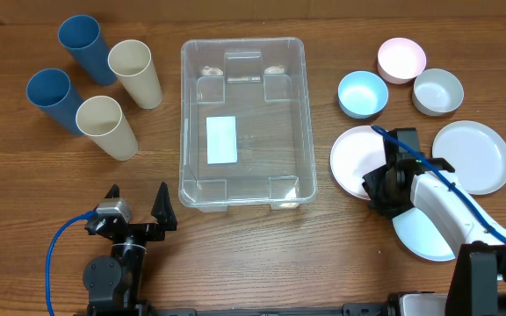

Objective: Pack container
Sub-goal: 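Lift the white plate with the right gripper off the table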

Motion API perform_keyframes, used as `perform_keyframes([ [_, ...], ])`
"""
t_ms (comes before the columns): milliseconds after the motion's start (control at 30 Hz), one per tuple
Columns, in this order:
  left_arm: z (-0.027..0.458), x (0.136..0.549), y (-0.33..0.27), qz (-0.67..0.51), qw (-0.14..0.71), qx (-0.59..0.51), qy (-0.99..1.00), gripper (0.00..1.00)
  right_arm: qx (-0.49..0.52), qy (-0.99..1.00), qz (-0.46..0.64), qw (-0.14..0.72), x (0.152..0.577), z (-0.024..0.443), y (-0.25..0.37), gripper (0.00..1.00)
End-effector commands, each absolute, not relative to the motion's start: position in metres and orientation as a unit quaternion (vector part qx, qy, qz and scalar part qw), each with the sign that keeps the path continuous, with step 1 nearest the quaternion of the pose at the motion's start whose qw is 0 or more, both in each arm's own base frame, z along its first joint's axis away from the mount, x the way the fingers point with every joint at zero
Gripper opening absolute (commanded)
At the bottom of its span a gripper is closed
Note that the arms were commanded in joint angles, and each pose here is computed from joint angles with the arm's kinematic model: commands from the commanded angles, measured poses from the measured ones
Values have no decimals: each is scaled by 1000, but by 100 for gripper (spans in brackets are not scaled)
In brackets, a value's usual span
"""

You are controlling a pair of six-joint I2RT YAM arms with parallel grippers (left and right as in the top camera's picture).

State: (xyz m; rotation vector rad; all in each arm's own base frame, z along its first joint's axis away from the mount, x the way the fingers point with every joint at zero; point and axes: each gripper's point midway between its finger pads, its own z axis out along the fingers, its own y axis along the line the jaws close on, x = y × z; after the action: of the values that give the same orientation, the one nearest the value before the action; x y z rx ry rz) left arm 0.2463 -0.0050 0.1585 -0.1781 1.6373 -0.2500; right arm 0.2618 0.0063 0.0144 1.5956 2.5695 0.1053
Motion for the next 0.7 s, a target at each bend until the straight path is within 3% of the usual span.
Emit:
perform_keyframes([
  [0, 158, 246, -2, -111, 674, -88, 725, 100, 524, 850, 25, 58, 252, 4, 4, 26],
  [67, 158, 246, -2, -111, 674, -88, 725, 100, 524, 850, 25, 59, 252, 4, 4, 23],
  [167, 158, 246, -2, -111, 674, -88, 725, 100, 524, 850, 25, 60, 253, 4, 4, 4],
  [467, 158, 246, -2, -111, 674, -88, 725, 100, 485, 871, 3, 80, 257, 5, -5, 4],
  [667, 158, 246, -2, -111, 674, -88, 725, 100, 463, 880, 12, 103, 282, 42, -9, 4],
])
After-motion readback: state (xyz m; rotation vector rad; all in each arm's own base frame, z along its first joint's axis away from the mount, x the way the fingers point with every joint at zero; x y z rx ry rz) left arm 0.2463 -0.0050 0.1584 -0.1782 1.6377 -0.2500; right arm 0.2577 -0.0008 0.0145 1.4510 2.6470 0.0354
